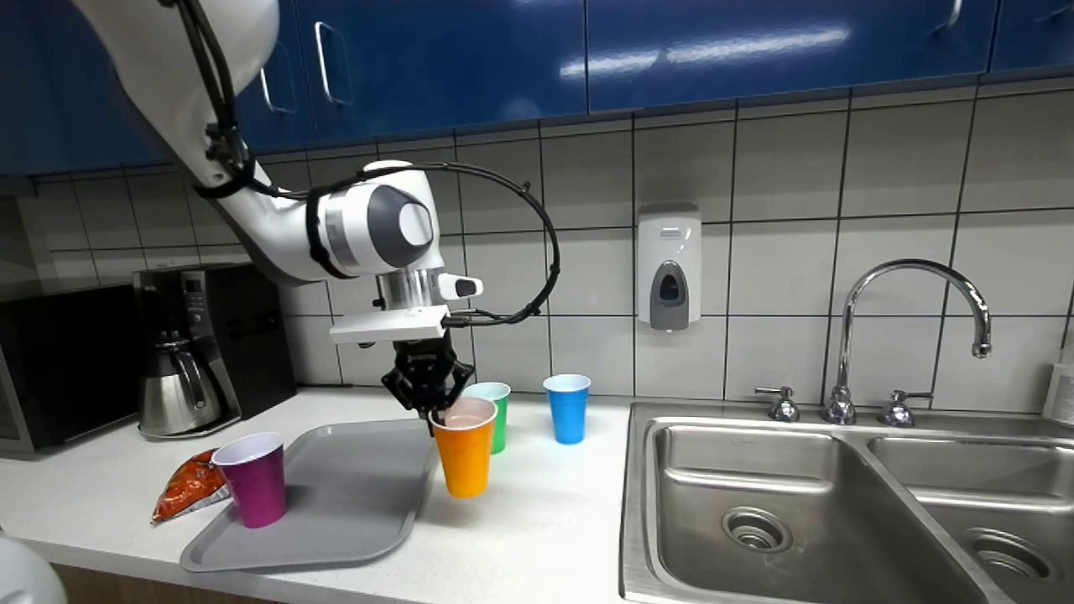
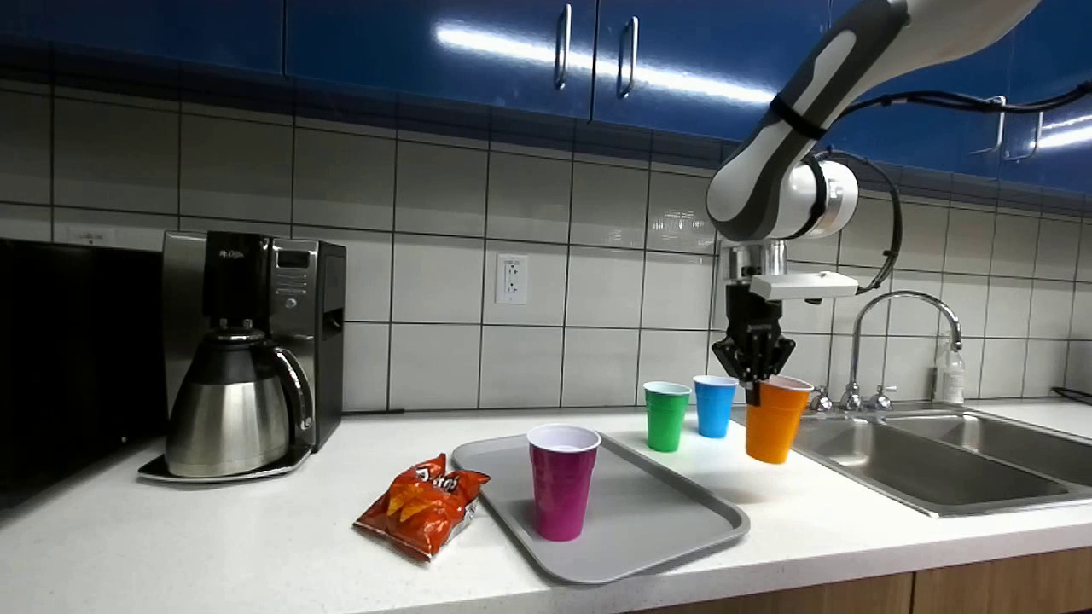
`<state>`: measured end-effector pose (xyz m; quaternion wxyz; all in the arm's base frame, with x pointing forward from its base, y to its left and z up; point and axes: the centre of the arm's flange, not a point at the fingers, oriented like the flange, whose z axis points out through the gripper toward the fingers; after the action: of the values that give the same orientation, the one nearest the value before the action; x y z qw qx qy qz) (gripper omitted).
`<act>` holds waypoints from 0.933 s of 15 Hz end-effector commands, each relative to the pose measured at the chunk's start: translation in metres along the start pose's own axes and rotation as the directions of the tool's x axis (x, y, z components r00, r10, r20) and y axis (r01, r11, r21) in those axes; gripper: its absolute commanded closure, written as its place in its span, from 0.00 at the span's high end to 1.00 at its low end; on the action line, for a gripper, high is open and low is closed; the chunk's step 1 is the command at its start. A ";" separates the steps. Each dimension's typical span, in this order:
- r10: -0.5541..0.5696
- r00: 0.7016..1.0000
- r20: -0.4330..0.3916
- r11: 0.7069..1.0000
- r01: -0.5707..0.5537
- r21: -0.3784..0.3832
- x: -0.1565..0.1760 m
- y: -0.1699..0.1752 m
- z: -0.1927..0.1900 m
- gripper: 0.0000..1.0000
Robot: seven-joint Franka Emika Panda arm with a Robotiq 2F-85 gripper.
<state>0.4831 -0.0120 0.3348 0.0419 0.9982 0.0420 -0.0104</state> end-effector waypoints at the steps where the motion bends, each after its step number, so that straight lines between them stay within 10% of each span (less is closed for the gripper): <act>1: -0.030 1.000 -0.011 0.999 0.029 -0.014 -0.021 -0.023 -0.016 0.01; 14: -0.162 0.986 -0.032 0.986 0.161 -0.037 -0.050 -0.122 -0.019 0.01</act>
<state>0.4410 0.0915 0.3398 0.0505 0.9915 0.1200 -0.0040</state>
